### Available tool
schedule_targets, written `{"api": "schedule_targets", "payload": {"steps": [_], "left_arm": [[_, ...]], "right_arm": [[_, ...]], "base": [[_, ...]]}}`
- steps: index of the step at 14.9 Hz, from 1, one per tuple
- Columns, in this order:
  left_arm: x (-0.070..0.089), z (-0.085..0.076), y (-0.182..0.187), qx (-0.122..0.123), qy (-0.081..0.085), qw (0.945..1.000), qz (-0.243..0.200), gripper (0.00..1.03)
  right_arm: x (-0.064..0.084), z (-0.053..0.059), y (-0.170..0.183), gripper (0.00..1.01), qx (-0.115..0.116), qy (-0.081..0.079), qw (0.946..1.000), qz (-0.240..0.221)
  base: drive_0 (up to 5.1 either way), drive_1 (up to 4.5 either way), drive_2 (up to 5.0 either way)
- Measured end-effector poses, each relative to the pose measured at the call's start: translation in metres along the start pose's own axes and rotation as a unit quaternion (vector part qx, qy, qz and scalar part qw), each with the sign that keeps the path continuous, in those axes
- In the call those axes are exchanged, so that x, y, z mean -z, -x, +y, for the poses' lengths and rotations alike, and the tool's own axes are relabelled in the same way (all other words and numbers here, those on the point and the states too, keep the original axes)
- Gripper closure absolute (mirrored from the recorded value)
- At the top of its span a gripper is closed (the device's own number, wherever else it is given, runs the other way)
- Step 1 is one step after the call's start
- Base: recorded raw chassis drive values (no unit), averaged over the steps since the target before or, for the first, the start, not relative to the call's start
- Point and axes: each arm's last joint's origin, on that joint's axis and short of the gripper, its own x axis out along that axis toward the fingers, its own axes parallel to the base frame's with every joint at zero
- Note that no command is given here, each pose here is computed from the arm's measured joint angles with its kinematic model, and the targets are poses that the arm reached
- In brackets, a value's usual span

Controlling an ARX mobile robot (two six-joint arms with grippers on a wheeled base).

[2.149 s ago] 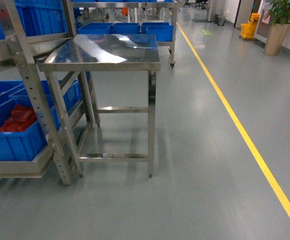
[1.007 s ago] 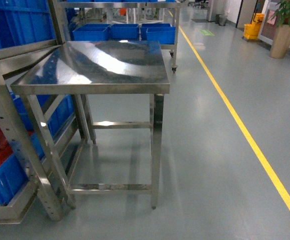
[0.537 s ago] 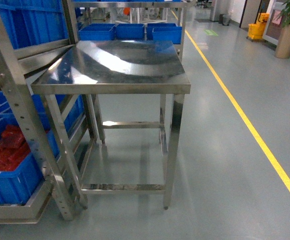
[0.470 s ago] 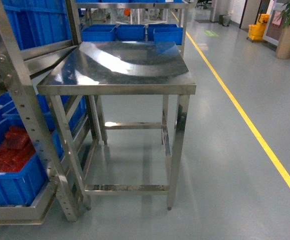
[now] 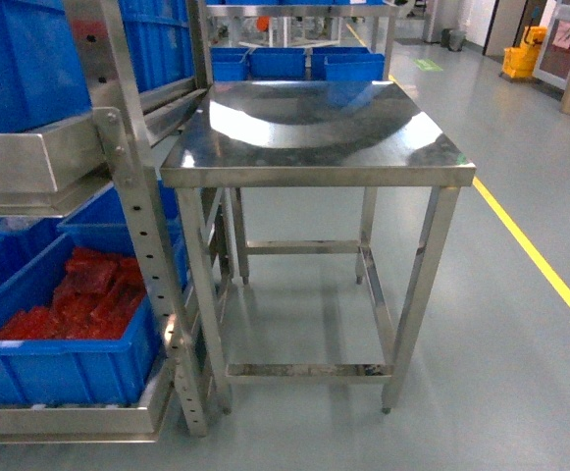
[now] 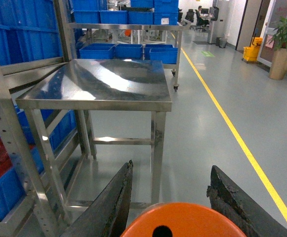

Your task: Sort blue parts and orange caps into right shelf containers

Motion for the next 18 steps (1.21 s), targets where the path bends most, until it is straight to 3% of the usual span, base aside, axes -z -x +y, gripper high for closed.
{"api": "schedule_targets", "payload": {"steps": [18], "left_arm": [[-0.0002,0.0,0.0,0.0,0.0,1.0,-0.001,0.59]], "right_arm": [[-0.0003,0.0,0.0,0.59,-0.001,0.0,1.0,-0.001]], "base": [[-5.1,2.35,2.3]]}}
